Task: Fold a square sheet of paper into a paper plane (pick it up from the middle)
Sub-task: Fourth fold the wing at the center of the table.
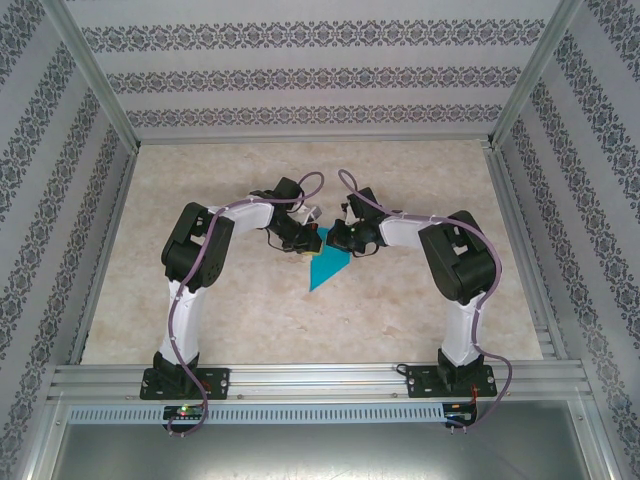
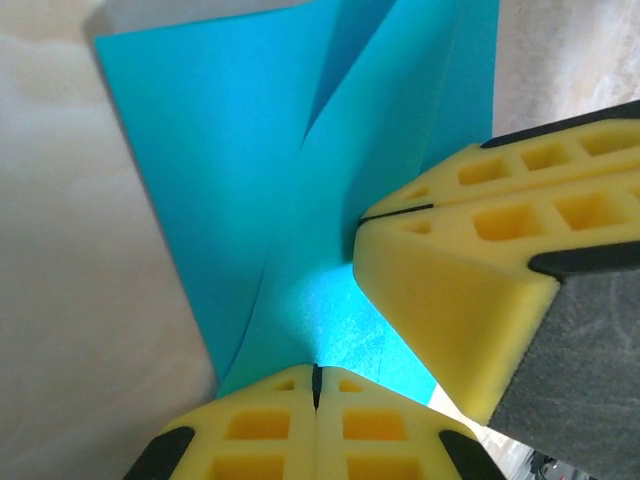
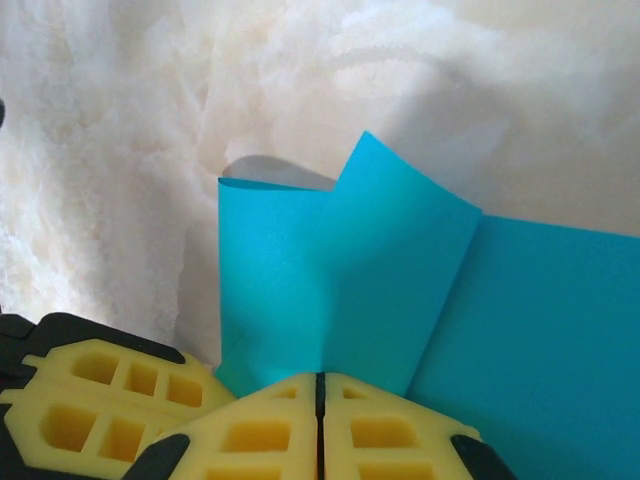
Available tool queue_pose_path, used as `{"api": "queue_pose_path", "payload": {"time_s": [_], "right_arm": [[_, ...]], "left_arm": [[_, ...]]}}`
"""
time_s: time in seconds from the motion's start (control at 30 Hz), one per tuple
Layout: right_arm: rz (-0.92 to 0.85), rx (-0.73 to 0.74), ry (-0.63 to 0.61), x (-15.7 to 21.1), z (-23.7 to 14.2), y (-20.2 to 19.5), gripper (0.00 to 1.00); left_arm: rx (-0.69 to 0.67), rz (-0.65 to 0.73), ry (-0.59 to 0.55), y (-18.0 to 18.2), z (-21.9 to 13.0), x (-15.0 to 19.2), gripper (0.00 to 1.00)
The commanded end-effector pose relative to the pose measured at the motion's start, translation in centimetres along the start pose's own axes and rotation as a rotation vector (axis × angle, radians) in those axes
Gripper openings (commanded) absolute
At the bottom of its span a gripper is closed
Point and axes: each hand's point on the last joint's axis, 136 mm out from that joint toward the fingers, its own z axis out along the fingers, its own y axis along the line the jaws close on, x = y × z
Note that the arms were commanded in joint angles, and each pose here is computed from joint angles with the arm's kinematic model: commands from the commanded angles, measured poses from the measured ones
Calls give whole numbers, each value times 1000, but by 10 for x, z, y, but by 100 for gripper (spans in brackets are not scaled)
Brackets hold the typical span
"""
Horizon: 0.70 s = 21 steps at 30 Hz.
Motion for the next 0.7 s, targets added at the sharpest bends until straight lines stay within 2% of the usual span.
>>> {"api": "queue_pose_path", "payload": {"time_s": [0.0, 0.67], "right_arm": [[2, 97, -22, -10, 0, -25, 8], [49, 108, -108, -67, -13, -50, 7]], "left_arm": [[-219, -13, 65, 54, 20, 26, 3], [-237, 23, 79, 60, 22, 32, 3]]}}
